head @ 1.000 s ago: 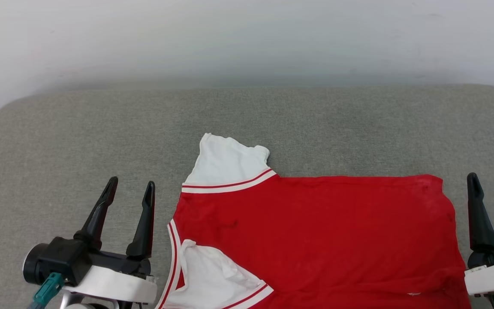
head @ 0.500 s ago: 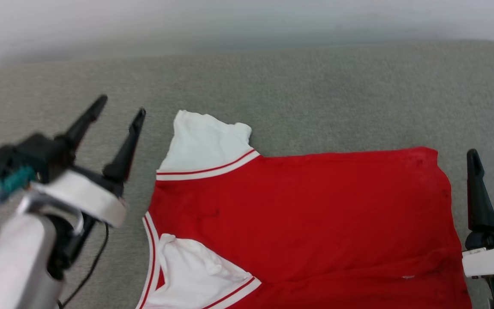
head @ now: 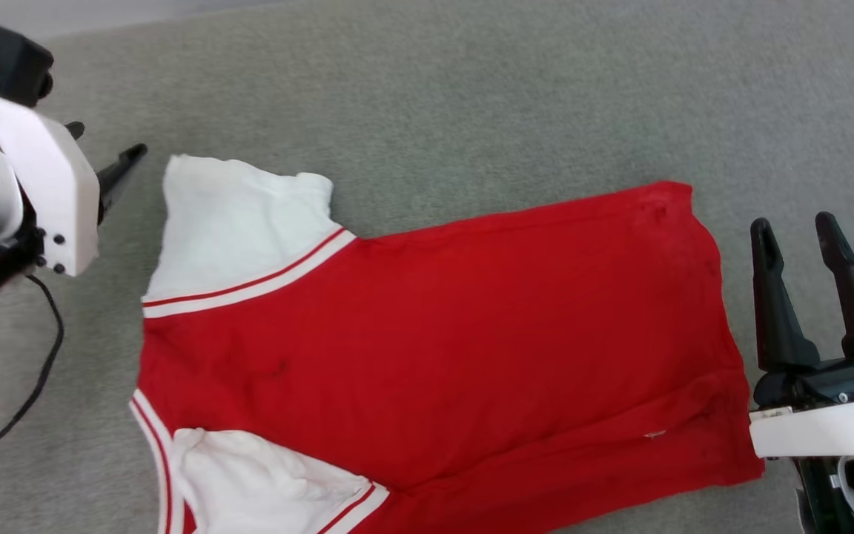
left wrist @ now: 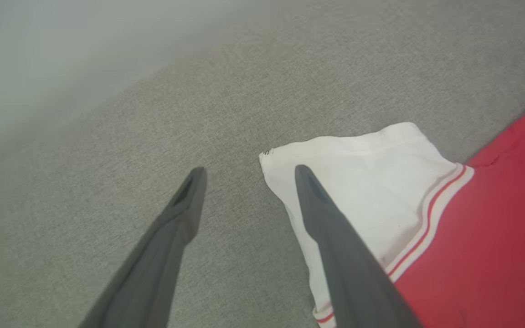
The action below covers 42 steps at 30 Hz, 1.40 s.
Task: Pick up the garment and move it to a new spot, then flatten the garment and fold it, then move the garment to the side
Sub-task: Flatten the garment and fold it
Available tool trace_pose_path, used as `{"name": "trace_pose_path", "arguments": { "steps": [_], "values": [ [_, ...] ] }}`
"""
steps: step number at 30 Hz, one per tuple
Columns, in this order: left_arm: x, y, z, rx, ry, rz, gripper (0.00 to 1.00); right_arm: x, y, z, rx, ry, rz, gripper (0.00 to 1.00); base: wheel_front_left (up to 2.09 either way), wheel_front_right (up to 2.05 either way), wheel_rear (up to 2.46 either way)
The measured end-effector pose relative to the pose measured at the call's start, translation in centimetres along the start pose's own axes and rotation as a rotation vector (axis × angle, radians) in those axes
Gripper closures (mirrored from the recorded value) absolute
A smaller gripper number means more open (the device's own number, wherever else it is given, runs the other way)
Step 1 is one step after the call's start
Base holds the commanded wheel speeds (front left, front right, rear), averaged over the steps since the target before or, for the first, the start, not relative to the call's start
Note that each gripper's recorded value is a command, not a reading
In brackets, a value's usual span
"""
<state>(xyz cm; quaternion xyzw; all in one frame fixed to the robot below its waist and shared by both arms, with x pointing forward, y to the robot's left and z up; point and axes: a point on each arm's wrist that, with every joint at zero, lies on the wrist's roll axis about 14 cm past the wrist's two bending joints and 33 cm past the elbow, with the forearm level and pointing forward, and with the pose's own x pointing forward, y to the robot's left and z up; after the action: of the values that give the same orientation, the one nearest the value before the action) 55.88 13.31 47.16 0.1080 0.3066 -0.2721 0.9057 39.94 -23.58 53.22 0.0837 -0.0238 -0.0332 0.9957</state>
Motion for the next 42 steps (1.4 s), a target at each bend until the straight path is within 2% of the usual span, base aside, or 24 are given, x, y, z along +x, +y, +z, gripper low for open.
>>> {"name": "trace_pose_path", "arguments": {
  "steps": [5,10,18,19,20,31,37,42],
  "values": [
    [3.0,-0.9,-1.6,-0.052,0.172,-0.079,0.0,-0.1,-0.6,-1.8,0.007,0.047,-0.028,0.0,0.0,0.0,0.0],
    [5.2,-1.0,-3.5,-0.092,0.305,-0.107,0.0,0.1,-1.1,-2.9,0.006,0.07,-0.047,0.0,0.0,0.0,0.0],
    [7.6,-1.0,-5.8,-0.097,0.393,-0.112,0.0,0.0,-1.6,-4.8,0.015,0.116,-0.071,0.0,0.0,0.0,0.0],
    [7.7,-1.0,-6.1,-0.096,0.404,-0.114,0.58,0.0,-1.6,-5.1,0.016,0.122,-0.073,0.0,0.0,0.0,0.0],
    [7.8,-1.1,-6.3,-0.097,0.413,-0.118,1.0,0.0,-1.6,-5.2,0.017,0.124,-0.074,0.0,0.0,0.0,0.0],
    [6.8,-2.2,-4.6,-0.109,0.269,-0.124,1.0,0.0,-1.6,-5.1,0.015,0.141,-0.061,0.0,0.0,0.0,0.0],
    [3.7,-3.3,-1.2,-0.024,0.113,-0.126,1.0,0.0,-1.4,-4.5,-0.025,0.199,-0.007,0.0,0.0,0.0,0.0],
    [0.1,-5.1,0.8,0.043,0.002,-0.15,1.0,0.3,-1.0,-4.9,-0.111,0.336,0.073,0.0,0.0,0.0,0.0]
  ]
}}
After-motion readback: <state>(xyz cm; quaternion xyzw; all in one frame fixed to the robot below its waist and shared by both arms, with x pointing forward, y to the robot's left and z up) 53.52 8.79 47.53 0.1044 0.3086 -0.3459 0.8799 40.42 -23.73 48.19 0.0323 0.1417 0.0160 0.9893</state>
